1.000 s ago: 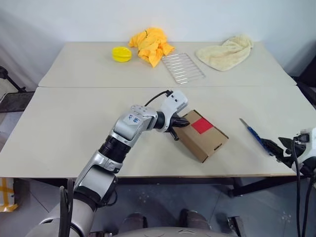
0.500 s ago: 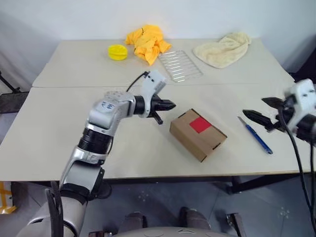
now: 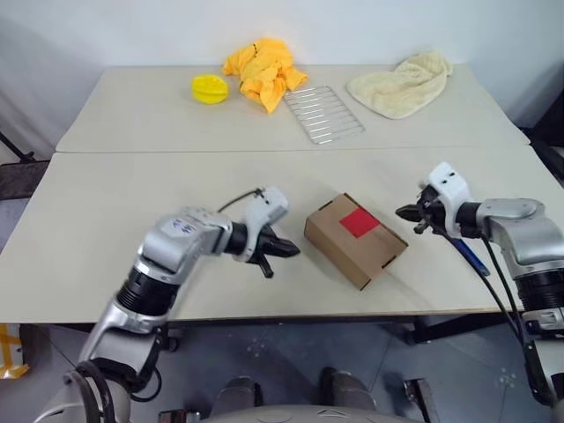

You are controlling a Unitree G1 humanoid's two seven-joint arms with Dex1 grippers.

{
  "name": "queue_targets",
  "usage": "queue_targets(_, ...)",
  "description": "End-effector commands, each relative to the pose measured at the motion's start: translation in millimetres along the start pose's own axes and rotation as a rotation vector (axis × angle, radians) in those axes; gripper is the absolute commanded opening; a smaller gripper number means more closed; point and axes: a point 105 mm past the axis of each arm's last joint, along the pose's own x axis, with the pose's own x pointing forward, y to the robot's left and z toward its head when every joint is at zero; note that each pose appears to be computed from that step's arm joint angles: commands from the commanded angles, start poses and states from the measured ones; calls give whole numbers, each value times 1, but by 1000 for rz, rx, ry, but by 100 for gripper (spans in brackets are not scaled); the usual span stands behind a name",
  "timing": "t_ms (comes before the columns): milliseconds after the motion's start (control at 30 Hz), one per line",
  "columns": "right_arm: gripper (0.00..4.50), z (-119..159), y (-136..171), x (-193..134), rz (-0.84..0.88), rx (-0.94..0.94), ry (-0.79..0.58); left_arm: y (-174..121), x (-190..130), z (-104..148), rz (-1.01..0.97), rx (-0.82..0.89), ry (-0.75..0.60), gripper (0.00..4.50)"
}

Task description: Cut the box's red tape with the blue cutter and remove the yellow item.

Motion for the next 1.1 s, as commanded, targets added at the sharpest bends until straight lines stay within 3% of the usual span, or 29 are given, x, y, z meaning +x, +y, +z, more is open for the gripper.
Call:
queue_targets(33,1,17,18,-7,97,-53,-14,-1,3,16,51,20,-81,0)
queue_targets(300,1,16,66,-14,251,-48,21,13,8,36,130,1,-179,0)
queue_targets(567,1,12,81,-10,246,-36,25,23,11,39,145,35,-166,0)
queue_targets(867,1,10,55,-10,87,-47,30,29,12,32,142,67,-112,0)
queue_targets(1067,1,11,28,-39,-98,-76,29,52,-18,30,215,56,-125,0)
queue_targets(1100,17,15,22,-45,-135,-64,13,53,-24,32,211,54,-135,0)
